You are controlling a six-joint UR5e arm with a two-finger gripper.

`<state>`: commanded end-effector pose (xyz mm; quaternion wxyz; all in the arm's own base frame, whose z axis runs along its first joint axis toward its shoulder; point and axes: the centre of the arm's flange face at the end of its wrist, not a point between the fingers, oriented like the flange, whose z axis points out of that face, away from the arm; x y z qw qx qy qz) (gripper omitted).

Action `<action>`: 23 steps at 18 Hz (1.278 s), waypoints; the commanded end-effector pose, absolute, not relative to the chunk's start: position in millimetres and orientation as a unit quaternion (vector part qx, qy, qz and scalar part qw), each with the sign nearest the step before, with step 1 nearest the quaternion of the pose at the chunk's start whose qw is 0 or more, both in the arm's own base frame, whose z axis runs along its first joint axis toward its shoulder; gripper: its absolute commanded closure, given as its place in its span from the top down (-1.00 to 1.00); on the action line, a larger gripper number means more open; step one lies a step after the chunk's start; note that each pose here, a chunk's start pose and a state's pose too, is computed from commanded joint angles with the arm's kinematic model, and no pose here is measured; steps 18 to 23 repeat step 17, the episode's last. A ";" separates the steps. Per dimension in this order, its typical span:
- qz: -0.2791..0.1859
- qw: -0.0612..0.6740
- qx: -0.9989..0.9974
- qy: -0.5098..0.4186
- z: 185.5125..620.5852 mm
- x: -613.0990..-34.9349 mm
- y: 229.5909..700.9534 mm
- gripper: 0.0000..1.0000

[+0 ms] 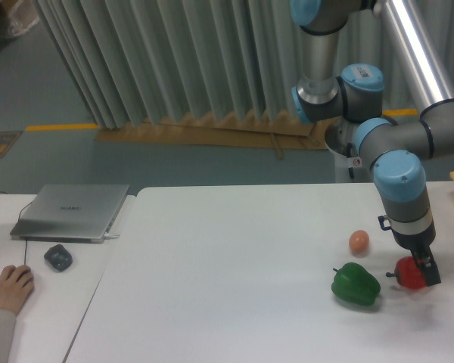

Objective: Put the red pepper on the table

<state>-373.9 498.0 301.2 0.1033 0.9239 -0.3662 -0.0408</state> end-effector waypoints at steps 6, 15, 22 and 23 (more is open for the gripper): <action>-0.051 0.050 0.940 -0.333 339.2 -362.2 496.7 1.00; -0.007 0.005 0.946 -0.325 370.8 -342.1 479.8 1.00; 0.000 -0.008 0.946 -0.325 375.0 -338.2 478.8 1.00; 0.000 -0.008 0.946 -0.325 375.0 -338.2 478.8 1.00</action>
